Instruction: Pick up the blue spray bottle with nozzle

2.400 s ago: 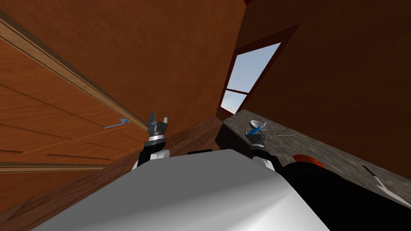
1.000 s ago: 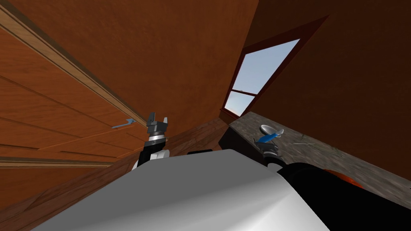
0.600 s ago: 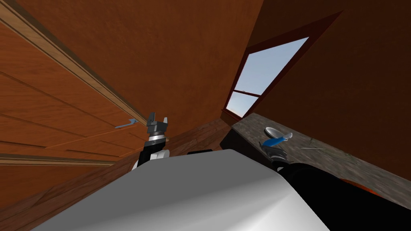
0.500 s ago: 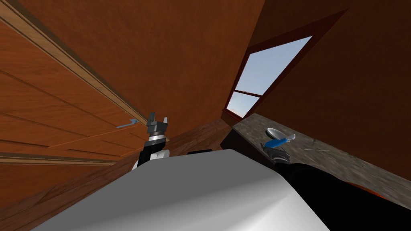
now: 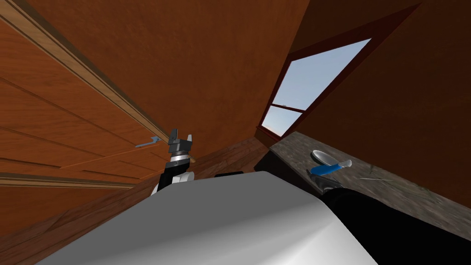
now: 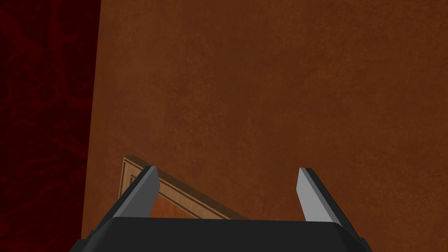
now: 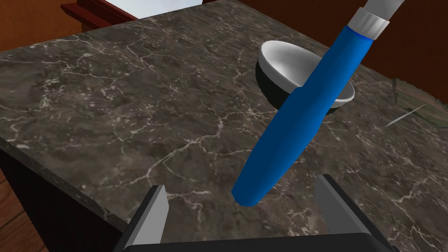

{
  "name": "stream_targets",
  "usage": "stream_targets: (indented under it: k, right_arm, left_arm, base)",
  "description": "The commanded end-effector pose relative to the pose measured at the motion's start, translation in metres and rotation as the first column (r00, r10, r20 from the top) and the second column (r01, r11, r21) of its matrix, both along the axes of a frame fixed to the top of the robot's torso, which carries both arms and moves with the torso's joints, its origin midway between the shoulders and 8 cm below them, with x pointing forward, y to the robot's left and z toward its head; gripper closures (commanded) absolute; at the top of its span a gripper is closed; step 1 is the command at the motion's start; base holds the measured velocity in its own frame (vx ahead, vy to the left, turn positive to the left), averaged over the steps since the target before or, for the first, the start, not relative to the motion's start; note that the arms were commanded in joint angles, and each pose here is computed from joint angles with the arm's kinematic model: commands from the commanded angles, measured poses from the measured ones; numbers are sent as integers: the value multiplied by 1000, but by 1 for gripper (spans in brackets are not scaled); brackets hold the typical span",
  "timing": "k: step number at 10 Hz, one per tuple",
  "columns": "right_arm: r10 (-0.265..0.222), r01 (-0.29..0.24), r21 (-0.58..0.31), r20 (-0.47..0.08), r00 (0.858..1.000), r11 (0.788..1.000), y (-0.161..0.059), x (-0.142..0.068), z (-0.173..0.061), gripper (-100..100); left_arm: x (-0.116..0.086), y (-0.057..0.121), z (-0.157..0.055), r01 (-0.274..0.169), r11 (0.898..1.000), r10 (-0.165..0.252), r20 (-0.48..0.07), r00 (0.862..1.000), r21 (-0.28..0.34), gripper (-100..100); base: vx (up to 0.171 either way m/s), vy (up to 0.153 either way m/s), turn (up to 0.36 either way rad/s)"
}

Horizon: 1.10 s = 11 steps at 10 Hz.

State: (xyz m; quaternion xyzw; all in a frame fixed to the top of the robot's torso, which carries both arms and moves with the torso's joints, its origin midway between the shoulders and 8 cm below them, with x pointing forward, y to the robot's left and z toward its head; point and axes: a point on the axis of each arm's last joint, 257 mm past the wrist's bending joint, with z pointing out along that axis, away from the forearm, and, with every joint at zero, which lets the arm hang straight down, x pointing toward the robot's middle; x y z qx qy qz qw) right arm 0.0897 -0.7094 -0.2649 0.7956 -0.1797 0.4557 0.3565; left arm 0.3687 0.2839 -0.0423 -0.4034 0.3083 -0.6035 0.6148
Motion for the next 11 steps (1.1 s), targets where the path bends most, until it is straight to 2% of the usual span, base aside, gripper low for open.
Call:
stream_targets:
  k: [1,2,3,4,6,7,10,11]
  right_arm:
    - [-32,32,33,11,999,999,-6,-12,-1,-100]
    - [-71,71,55,-1,997,996,-19,-33,-1,-100]
    - [-97,94,88,29,995,992,-19,-34,-3,-100]
    - [-136,133,107,19,991,985,-32,-54,-1,-100]
    - [-151,146,126,36,988,981,-32,-55,-2,-100]
    - [-187,182,139,26,982,973,-43,-75,1,-100]
    - [-211,200,169,52,976,965,-44,-76,0,-100]
    - [-249,236,184,48,967,954,-54,-95,3,-100]
  left_arm:
    - [0,0,0,0,1000,0,0,1000,0,0]
    - [0,0,0,0,1000,0,0,1000,0,0]
    - [0,0,0,0,1000,0,0,1000,0,0]
    - [0,0,0,0,1000,0,0,1000,0,0]
    - [0,0,0,0,1000,0,0,1000,0,0]
    - [0,0,0,0,1000,0,0,1000,0,0]
    - [0,0,0,0,1000,0,0,1000,0,0]
    - [0,0,0,0,1000,0,0,1000,0,0]
  base:
    - [69,31,30]
    - [67,36,50]
    - [63,28,40]
    - [80,27,70]
    - [49,23,12]
    - [46,18,54]
    - [27,8,11]
    - [36,11,60]
